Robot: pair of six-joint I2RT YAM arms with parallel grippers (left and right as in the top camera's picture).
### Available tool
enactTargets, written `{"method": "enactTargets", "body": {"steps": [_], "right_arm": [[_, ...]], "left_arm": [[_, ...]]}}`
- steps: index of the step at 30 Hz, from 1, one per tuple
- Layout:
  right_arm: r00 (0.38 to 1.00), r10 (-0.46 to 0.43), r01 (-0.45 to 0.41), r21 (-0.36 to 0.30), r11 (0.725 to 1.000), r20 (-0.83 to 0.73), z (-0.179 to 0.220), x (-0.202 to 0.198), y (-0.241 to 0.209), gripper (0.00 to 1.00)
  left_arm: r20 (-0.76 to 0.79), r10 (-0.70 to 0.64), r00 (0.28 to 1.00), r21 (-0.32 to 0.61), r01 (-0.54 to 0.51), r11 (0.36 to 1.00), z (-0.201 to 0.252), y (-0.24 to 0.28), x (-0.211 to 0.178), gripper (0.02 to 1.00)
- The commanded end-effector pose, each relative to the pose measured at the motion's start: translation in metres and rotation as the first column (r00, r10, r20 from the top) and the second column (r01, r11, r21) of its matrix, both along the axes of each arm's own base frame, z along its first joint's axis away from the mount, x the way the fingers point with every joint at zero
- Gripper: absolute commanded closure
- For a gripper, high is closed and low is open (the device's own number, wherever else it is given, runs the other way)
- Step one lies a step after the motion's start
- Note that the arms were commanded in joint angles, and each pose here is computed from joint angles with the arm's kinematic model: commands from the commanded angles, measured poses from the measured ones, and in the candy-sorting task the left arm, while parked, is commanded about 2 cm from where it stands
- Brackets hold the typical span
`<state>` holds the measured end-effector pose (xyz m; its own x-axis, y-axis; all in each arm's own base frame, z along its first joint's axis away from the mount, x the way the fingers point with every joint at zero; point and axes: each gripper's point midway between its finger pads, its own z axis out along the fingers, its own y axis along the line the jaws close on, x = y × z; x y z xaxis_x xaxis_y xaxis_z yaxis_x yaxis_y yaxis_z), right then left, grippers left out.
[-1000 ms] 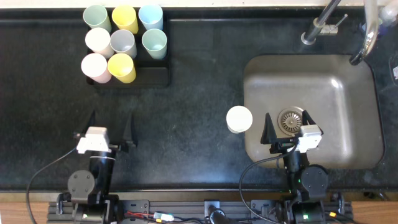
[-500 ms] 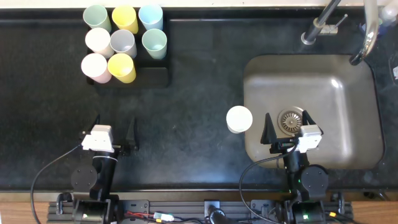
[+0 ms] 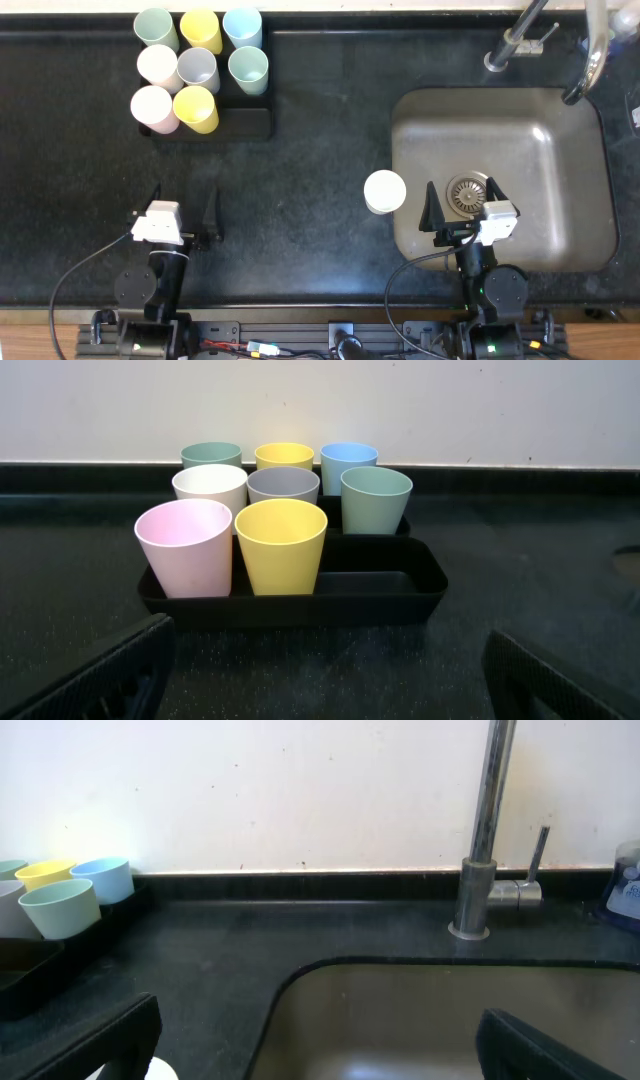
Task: Store Cups
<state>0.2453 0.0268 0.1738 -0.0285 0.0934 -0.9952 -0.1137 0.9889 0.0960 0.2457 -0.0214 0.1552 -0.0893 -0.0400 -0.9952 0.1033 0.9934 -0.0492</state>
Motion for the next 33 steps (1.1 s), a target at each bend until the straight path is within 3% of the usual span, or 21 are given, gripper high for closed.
{"method": "enactTargets", "body": {"steps": [1, 22, 26, 33], "right_arm": [[1.000, -0.003, 0.003, -0.004, 1.000, -0.005, -0.004, 0.001, -0.001, 0.003], [1.000, 0.001, -0.001, -0.005, 1.000, -0.012, -0.001, 0.000, 0.000, 0.003], [0.998, 0.000, -0.001, -0.009, 1.000, -0.058, 0.027, -0.001, 0.000, 0.005], [0.949, -0.003, -0.007, -0.030, 1.000, -0.315, 0.110, 0.015, 0.001, 0.005]], "left_arm": [[0.006, -0.016, 1.000, 0.017, 0.016, 1.000, 0.001, -0.003, -0.001, 0.018], [0.006, -0.016, 1.000, 0.017, 0.016, 1.000, 0.001, -0.003, -0.001, 0.018], [0.006, -0.016, 1.000, 0.017, 0.016, 1.000, 0.001, -0.003, -0.001, 0.018], [0.006, -0.016, 1.000, 0.017, 0.016, 1.000, 0.001, -0.003, -0.001, 0.018]]}}
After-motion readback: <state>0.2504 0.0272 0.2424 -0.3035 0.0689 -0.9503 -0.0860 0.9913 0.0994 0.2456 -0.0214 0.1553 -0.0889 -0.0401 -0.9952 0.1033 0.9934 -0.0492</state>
